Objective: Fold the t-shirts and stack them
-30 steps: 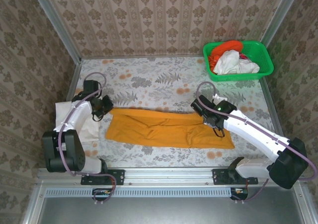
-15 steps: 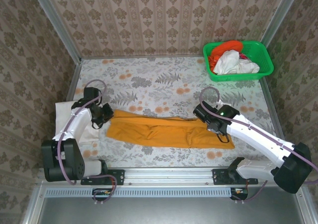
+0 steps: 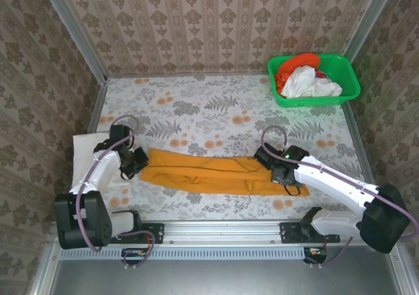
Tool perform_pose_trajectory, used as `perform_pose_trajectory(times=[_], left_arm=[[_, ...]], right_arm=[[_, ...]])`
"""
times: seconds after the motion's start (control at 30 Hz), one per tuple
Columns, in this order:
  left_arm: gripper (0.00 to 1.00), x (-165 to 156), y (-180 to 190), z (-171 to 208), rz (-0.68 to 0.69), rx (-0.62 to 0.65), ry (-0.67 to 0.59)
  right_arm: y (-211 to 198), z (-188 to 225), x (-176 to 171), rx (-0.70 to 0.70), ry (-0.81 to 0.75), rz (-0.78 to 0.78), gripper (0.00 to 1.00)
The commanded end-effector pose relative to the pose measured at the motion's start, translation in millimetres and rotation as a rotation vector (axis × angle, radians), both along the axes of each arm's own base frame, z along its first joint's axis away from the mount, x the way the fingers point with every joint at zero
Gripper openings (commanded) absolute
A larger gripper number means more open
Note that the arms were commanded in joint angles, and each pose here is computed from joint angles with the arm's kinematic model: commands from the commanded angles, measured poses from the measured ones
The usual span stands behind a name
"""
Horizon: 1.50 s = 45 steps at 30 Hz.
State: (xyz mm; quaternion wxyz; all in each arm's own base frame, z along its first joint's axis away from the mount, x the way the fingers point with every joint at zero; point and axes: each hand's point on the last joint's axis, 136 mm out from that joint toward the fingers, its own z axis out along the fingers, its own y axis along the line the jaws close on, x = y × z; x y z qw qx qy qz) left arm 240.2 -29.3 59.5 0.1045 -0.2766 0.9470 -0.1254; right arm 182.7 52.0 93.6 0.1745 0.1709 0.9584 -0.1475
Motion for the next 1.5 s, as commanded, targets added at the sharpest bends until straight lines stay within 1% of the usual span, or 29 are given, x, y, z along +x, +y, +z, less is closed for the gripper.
perform_pose_trajectory(times=[0.0, 0.2, 0.23, 0.3, 0.33, 0.37, 0.4, 0.47, 0.53, 0.6, 0.67, 0.73, 0.8, 0.87, 0.93, 0.97, 1.0, 1.13, 1.23, 1.3, 1.37, 1.47], left_arm=[[0.00, -3.6, 12.0, -13.1, 0.042, 0.045, 0.017], [0.00, -5.2, 7.2, -23.5, 0.049, 0.011, 0.033], [0.02, -6.4, 7.6, -23.5, 0.048, 0.014, 0.036], [0.17, -8.9, 10.3, -21.6, 0.050, 0.032, 0.037], [0.29, -9.2, 12.5, -18.6, 0.049, 0.045, 0.032], [0.41, -8.3, 14.9, -13.7, 0.050, 0.059, 0.018], [0.48, -7.1, 16.9, -8.9, 0.052, 0.071, 0.003], [0.65, -0.6, 20.4, 5.7, 0.050, 0.094, -0.051], [0.78, 8.2, 20.9, 18.9, 0.055, 0.111, -0.111], [0.87, 19.3, 14.7, 31.4, 0.047, 0.117, -0.176], [0.92, 34.0, -0.9, 44.3, 0.006, 0.123, -0.248], [0.94, 49.5, -23.3, 52.2, -0.049, 0.104, -0.308], [0.95, 62.3, -46.4, 51.1, -0.092, 0.056, -0.331], [0.95, 71.4, -66.0, 40.1, -0.120, 0.007, -0.302], [0.95, 74.0, -78.9, 25.5, -0.135, -0.030, -0.256], [0.95, 73.6, -82.3, 16.6, -0.132, -0.044, -0.233], [0.94, 72.3, -83.3, 9.2, -0.122, -0.054, -0.215], [0.93, 54.4, -73.5, -21.2, -0.069, -0.063, -0.126], [0.92, 29.5, -59.9, -40.9, -0.017, -0.035, -0.044], [0.93, 14.5, -53.0, -49.8, 0.005, -0.023, -0.004], [0.93, 0.2, -46.7, -57.8, 0.030, -0.016, 0.028], [0.93, -13.3, -41.7, -63.0, 0.054, -0.016, 0.051]], right_arm=[[0.2, -14.5, -7.9, -0.001, 0.050, -0.001, 0.00], [5.5, -23.9, -5.4, 0.014, 0.059, 0.008, 0.00], [7.2, -25.4, -5.6, 0.020, 0.065, 0.015, 0.04], [8.2, -21.6, -4.9, 0.026, 0.061, 0.021, 0.18], [8.9, -16.5, -3.2, 0.031, 0.046, 0.032, 0.36], [9.1, -10.5, -1.1, 0.034, 0.024, 0.047, 0.47], [9.3, -5.2, 0.8, 0.043, 0.001, 0.061, 0.52], [10.7, 3.8, 6.8, 0.059, -0.054, 0.110, 0.60], [7.4, 12.4, 13.6, 0.056, -0.111, 0.125, 0.64], [6.7, 20.3, 22.9, 0.066, -0.159, 0.121, 0.65], [8.6, 27.2, 36.2, 0.086, -0.213, 0.110, 0.65], [12.3, 23.6, 51.5, 0.146, -0.241, 0.075, 0.65], [18.6, 13.1, 63.2, 0.236, -0.235, 0.020, 0.63], [25.1, -2.7, 71.6, 0.315, -0.217, -0.032, 0.58], [28.9, -21.2, 75.4, 0.382, -0.190, -0.090, 0.54], [29.1, -34.0, 73.7, 0.404, -0.161, -0.116, 0.51], [29.1, -38.9, 78.6, 0.419, -0.173, -0.128, 0.51], [11.9, -68.6, 79.9, 0.382, -0.123, -0.171, 0.48], [6.7, -71.4, 90.3, 0.339, -0.112, -0.136, 0.48], [3.9, -73.0, 99.8, 0.335, -0.104, -0.135, 0.48], [6.1, -75.6, 113.8, 0.361, -0.098, -0.129, 0.48], [13.8, -79.3, 138.2, 0.381, -0.097, -0.099, 0.48]])
